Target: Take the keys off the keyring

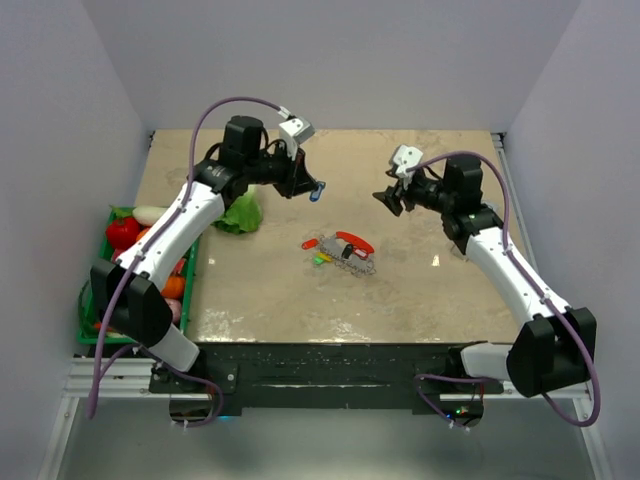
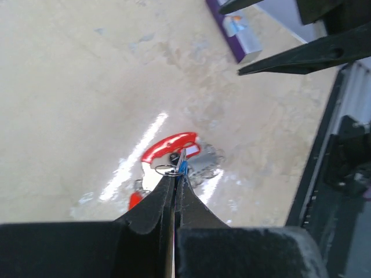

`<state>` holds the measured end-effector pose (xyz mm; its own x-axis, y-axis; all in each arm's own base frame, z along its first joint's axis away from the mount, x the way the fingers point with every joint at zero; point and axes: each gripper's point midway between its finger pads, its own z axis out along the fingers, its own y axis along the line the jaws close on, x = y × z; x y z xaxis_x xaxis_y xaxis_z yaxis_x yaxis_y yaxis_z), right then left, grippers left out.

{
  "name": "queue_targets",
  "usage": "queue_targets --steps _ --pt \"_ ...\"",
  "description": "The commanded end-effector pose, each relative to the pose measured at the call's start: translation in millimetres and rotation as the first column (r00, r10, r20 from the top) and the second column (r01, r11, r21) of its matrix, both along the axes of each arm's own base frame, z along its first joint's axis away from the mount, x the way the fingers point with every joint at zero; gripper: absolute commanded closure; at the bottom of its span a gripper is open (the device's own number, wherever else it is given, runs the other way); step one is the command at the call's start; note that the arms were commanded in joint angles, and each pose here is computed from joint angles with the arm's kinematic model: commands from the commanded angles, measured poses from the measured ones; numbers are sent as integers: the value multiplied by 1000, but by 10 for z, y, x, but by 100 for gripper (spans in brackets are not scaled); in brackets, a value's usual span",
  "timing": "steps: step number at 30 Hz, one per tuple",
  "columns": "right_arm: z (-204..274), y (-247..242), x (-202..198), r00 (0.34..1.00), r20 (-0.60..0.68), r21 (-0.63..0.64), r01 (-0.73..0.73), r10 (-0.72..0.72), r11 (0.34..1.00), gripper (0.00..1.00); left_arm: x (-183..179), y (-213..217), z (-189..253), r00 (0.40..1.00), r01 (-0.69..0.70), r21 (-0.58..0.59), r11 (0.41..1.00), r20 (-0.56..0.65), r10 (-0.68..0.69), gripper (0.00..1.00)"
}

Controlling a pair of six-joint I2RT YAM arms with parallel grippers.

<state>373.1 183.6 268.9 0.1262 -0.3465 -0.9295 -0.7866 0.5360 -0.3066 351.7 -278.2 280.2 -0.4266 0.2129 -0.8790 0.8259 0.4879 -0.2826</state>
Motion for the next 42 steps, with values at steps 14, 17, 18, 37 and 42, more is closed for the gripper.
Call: queue_targets --steps 14,17,18,37,42 --pt "-1086 -400 78 963 -240 -286 53 -125 957 20 1229 670 -1634 958 -269 467 842 39 285 100" --pt "-1148 -373 74 954 -278 -288 27 -110 957 10 1414 749 -1868 946 -294 521 801 39 322 100" --pt "-1135 -381 99 950 -285 -281 44 -127 959 8 1495 776 -1862 940 -312 531 788 49 338 100" --pt "-992 -905 315 898 -235 -307 295 -373 905 5 2344 1118 -2486 877 -451 647 615 192 441 87" --pt "-840 -928 241 898 -227 -280 310 -377 908 1 2315 1037 -2428 887 -433 623 651 166 432 45"
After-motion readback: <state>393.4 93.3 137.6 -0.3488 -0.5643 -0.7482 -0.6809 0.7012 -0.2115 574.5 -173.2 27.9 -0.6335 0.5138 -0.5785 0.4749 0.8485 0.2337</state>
